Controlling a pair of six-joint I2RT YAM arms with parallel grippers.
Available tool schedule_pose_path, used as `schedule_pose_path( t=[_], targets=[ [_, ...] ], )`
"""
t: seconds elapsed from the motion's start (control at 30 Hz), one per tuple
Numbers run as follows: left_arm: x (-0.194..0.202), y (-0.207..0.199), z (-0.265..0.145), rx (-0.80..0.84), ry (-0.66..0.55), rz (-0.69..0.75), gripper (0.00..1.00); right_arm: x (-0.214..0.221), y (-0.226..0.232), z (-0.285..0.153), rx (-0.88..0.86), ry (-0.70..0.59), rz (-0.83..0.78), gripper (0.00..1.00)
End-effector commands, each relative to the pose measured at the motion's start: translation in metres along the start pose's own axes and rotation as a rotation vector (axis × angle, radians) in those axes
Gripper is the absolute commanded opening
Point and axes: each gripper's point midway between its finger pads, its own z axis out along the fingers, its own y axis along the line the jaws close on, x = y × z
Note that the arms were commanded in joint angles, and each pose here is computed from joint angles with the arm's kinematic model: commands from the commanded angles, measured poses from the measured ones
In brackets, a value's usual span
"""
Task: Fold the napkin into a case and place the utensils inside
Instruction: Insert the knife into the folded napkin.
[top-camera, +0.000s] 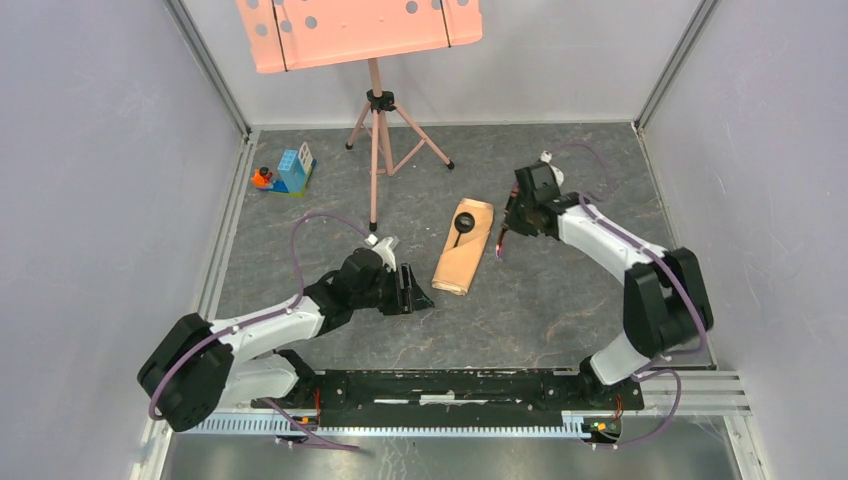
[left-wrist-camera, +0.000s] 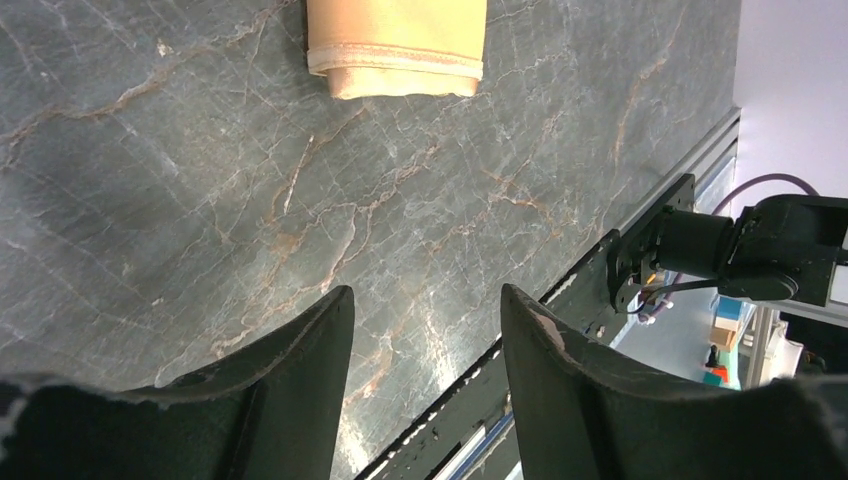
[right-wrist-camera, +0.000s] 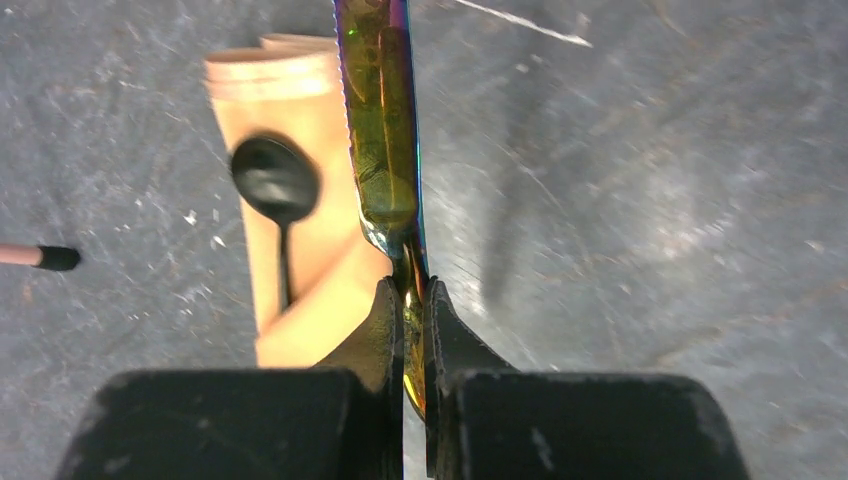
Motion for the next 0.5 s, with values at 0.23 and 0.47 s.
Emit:
schedule_pose_path(
  t=[0.23,0.47],
  targets=[
    [-0.005,-0.021,0.021,0.063,-0.034,-0.046,0.59,-0.057,0.062,0.034,0.056,-0.118,0.067,0.0],
    [0.0,-0.013,0.026,0.042,-0.084,-0.049,0.59,-0.059,0.057,0.054,0.148,-0.143,0.065,0.0]
  ],
)
